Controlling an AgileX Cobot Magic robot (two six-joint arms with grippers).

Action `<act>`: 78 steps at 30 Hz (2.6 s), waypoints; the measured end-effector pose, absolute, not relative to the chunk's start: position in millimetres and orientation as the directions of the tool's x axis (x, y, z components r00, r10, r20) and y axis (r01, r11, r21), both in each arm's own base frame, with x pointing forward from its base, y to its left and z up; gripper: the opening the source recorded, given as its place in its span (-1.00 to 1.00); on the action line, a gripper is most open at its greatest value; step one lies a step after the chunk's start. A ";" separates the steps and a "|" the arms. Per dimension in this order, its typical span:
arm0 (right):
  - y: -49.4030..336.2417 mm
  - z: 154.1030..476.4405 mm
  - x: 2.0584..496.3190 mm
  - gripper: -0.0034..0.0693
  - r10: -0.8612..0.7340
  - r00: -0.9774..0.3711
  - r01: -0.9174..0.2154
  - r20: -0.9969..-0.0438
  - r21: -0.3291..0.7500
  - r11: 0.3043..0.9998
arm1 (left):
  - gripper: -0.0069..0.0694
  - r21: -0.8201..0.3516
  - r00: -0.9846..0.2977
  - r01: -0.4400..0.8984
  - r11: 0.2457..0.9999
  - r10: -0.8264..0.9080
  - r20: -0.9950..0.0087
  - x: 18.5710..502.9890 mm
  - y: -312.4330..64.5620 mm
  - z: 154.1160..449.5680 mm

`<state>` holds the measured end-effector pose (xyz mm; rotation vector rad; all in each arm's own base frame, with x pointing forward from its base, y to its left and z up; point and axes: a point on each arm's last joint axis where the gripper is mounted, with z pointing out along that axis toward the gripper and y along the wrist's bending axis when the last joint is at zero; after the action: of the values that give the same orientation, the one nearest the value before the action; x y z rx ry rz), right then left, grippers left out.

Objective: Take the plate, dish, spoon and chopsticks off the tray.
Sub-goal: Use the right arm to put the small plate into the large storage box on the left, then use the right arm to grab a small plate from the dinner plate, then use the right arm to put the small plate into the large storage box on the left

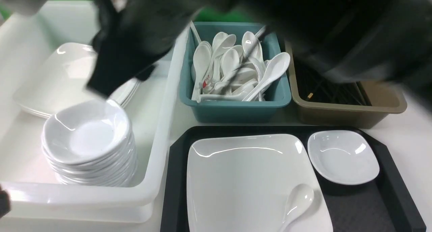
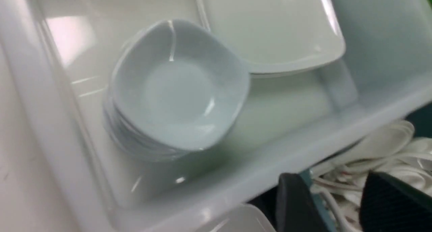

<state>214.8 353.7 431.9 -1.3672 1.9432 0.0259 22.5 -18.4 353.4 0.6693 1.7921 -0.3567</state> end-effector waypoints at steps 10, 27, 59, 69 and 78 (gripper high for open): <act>178.9 332.9 246.8 0.01 -0.812 -0.560 -0.738 -0.165 -0.345 0.580 | -0.77 0.087 -0.230 0.644 0.760 0.301 -0.926 46.6 -39.3 354.0; 121.5 173.0 275.6 0.51 -0.859 -0.506 -0.819 -0.078 -0.271 0.507 | -0.77 0.070 -0.213 0.650 0.757 0.269 -0.939 49.6 -43.0 355.3; 166.4 307.2 209.8 -0.75 -0.782 -0.574 -0.725 -0.244 -0.294 0.623 | -0.77 0.057 -0.219 0.659 0.750 0.263 -0.940 49.5 -44.6 353.7; 294.5 401.1 174.2 -0.75 -0.771 -0.236 -0.850 -0.591 -0.258 0.458 | -0.77 0.183 -0.363 0.372 0.910 0.323 -0.874 38.2 2.8 358.4; 430.6 365.9 195.1 -0.75 -0.773 -0.073 -0.912 -0.631 -0.272 0.308 | -0.77 0.108 -0.356 0.344 0.933 0.236 -0.904 0.6 27.5 361.0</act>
<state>195.1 430.6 365.9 -1.4979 1.8745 0.2521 0.6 27.5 361.0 0.4191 1.9544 -0.1190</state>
